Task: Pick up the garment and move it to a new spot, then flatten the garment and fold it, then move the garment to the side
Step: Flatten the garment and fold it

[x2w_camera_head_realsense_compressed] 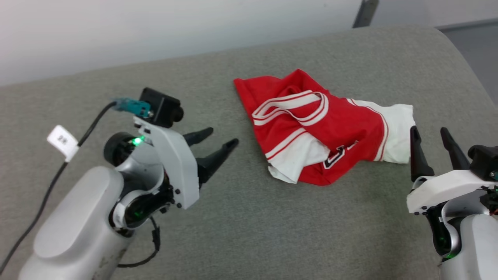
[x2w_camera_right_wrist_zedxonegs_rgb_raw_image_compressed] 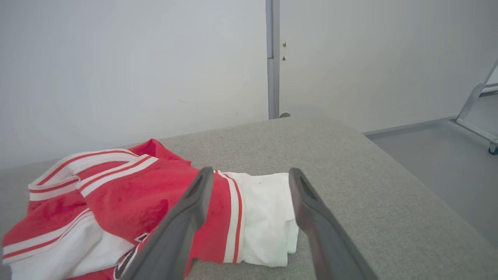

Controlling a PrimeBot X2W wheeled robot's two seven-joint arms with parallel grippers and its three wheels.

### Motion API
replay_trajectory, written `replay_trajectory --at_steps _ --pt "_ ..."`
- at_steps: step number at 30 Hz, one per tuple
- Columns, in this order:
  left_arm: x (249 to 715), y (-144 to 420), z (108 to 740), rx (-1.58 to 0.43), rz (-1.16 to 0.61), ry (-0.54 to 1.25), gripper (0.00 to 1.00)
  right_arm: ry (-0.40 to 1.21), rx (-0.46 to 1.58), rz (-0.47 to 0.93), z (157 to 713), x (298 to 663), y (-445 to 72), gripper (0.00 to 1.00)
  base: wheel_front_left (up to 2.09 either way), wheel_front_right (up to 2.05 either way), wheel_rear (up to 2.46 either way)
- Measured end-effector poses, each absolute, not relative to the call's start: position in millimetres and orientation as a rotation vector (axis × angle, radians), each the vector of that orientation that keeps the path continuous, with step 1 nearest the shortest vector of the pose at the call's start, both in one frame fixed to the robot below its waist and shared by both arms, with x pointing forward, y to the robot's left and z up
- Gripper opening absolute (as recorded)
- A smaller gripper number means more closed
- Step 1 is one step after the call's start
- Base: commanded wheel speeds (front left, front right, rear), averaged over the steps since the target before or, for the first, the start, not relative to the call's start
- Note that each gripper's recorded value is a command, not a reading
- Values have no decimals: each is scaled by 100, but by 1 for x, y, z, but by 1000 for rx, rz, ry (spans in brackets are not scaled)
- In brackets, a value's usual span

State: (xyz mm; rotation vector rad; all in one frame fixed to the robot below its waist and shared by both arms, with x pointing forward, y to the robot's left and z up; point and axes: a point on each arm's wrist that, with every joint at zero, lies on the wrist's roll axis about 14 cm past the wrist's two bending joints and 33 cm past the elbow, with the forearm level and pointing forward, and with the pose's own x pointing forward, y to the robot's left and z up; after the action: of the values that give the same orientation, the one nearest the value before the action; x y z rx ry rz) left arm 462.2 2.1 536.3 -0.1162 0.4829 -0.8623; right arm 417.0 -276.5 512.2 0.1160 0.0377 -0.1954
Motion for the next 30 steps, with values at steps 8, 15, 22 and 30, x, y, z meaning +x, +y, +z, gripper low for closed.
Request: replay_trajectory --at_steps 8,15,22,30 --pt "460 -34 508 -178 -955 581 100 51 143 -215 501 415 -282 100 0 0 0" --pt "467 -52 494 -198 -1011 609 100 51 151 -214 494 423 -283 100 0 0 0" --pt "477 -67 483 -188 -1067 635 100 62 167 -241 480 423 -291 100 0 0 0" --pt "474 -85 459 -149 -1111 682 100 82 161 -298 468 411 -308 100 0 0 0"
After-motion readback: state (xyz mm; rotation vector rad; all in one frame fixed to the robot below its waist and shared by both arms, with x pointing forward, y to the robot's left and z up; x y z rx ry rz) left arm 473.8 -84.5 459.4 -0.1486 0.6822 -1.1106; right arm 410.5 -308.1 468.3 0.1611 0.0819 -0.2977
